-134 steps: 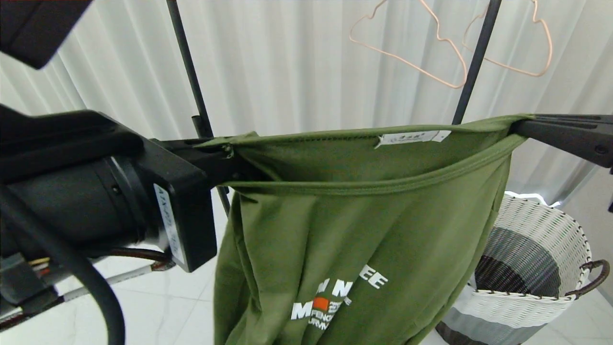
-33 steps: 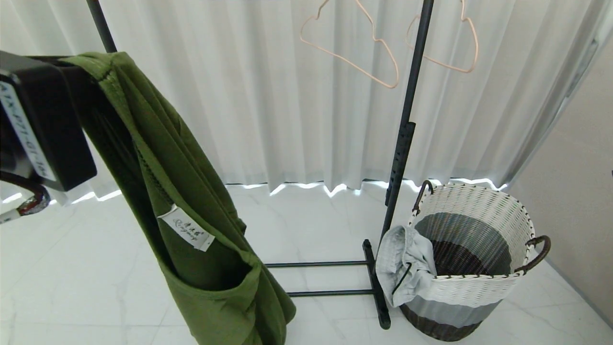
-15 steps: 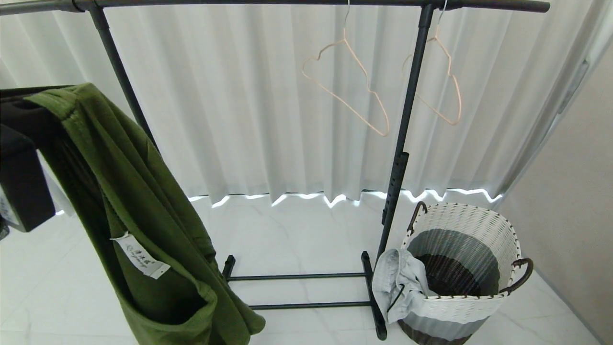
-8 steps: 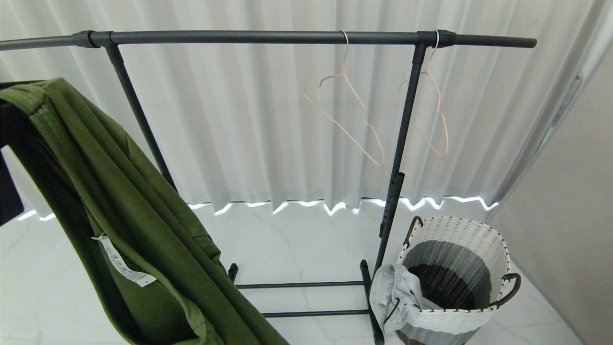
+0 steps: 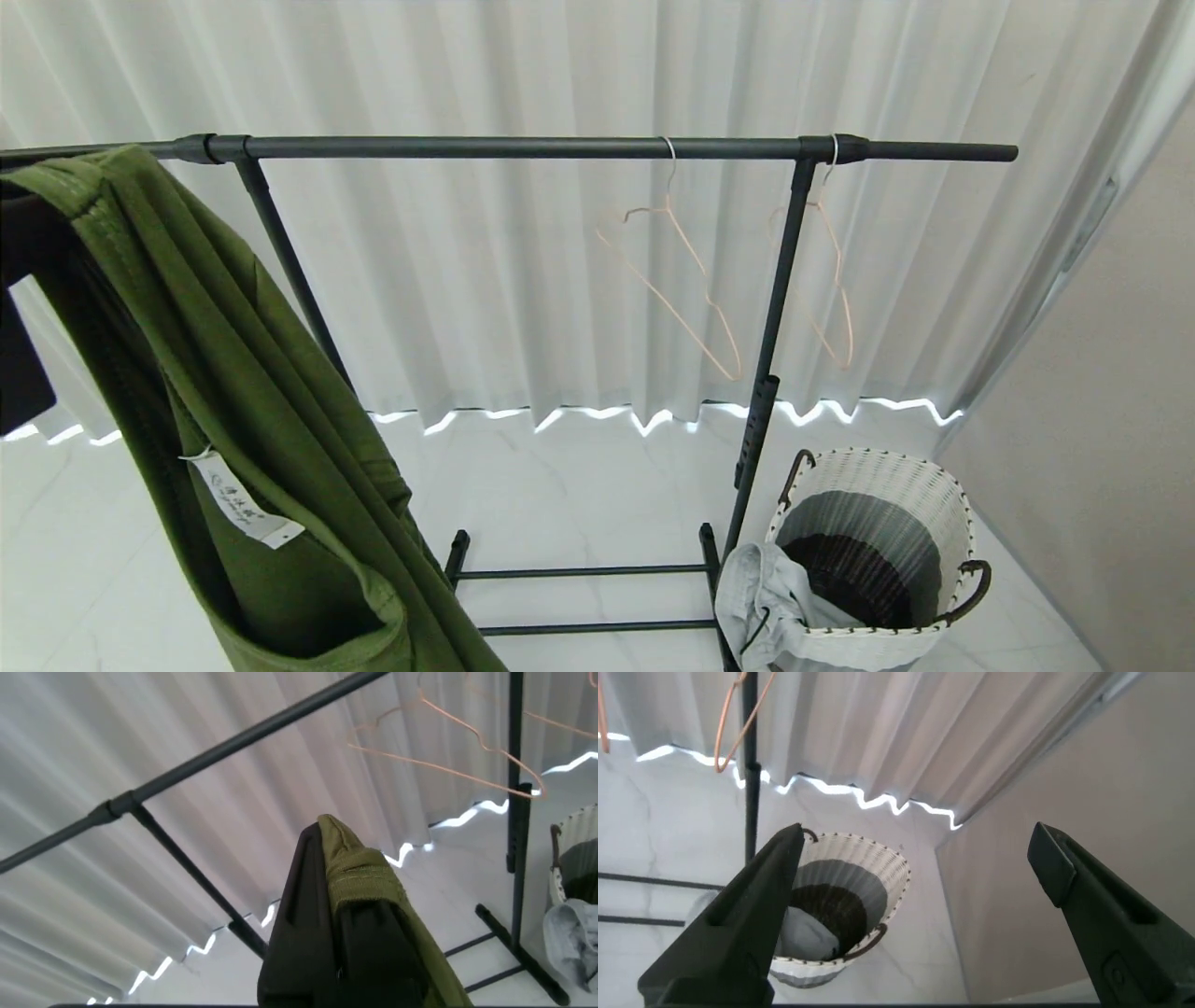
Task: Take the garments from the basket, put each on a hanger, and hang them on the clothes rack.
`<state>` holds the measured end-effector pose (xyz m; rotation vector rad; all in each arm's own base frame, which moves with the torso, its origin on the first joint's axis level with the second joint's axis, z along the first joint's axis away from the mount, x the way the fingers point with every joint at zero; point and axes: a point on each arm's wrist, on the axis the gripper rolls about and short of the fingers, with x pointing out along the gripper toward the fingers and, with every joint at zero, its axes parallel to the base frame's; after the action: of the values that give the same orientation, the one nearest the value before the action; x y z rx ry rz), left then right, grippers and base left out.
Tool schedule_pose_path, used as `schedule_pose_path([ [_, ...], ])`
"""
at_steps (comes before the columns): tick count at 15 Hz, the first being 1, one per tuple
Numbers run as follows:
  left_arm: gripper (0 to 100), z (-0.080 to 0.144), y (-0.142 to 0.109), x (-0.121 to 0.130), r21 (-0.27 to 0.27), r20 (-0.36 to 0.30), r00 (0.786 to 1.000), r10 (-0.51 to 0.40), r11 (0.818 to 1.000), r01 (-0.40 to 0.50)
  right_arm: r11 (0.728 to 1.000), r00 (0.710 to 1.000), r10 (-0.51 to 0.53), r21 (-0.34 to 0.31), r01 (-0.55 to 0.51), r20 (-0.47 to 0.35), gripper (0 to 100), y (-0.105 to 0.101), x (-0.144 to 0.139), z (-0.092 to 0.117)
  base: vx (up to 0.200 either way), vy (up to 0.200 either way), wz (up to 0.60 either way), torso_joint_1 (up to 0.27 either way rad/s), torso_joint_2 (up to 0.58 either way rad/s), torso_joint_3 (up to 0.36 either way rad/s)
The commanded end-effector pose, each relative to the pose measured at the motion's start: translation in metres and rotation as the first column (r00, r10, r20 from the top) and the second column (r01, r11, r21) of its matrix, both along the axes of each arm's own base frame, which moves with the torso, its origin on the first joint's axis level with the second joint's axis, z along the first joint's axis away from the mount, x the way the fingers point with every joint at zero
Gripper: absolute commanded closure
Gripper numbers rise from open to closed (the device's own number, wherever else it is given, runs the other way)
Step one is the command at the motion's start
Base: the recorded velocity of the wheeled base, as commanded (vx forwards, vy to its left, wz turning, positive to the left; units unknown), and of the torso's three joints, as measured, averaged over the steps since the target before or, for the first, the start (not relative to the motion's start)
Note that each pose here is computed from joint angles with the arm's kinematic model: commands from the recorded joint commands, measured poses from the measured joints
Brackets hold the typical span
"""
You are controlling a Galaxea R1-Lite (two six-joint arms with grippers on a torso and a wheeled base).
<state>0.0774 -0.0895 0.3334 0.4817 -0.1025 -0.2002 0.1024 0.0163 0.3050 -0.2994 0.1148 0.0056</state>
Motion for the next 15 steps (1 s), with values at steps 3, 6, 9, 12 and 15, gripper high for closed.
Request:
schedule_pose_path([
  [3,100,-0.0028,0.0005,0.0020,0.009,-0.006,1.000,0.014,1.000,-0.014,1.000,1.000,0.004,0.000,-0.004,-0.005,0,-0.0018,-0.0097,-0.0086,0.000,0.200,0.00,0.084,-0.20,-0.110],
  [6,100,-0.0047,0.0004,0.0021,0.016,-0.009,1.000,0.014,1.000,-0.014,1.000,1.000,0.005,0.000,-0.005,-0.009,0,-0.0021,-0.0113,-0.0110,0.000,0.200,0.00,0.027,-0.03,-0.023],
  [9,100,-0.0077,-0.0003,0.0025,0.023,-0.015,1.000,0.011,1.000,-0.011,1.000,1.000,0.007,-0.001,-0.007,-0.012,0,-0.0019,-0.0108,-0.0116,0.000,0.067,0.00,0.002,0.00,0.001],
  [12,100,-0.0043,-0.0007,0.0028,0.016,-0.009,1.000,0.014,1.000,-0.014,1.000,1.000,0.010,-0.004,-0.010,-0.023,0,-0.0015,-0.0092,-0.0134,0.000,0.000,0.00,0.000,0.00,0.000],
  [15,100,-0.0041,-0.0010,0.0030,0.014,-0.009,1.000,0.013,1.000,-0.013,1.000,0.999,0.028,-0.003,-0.029,-0.029,0,-0.0011,-0.0092,-0.0143,0.067,0.000,0.00,0.001,0.00,0.001],
])
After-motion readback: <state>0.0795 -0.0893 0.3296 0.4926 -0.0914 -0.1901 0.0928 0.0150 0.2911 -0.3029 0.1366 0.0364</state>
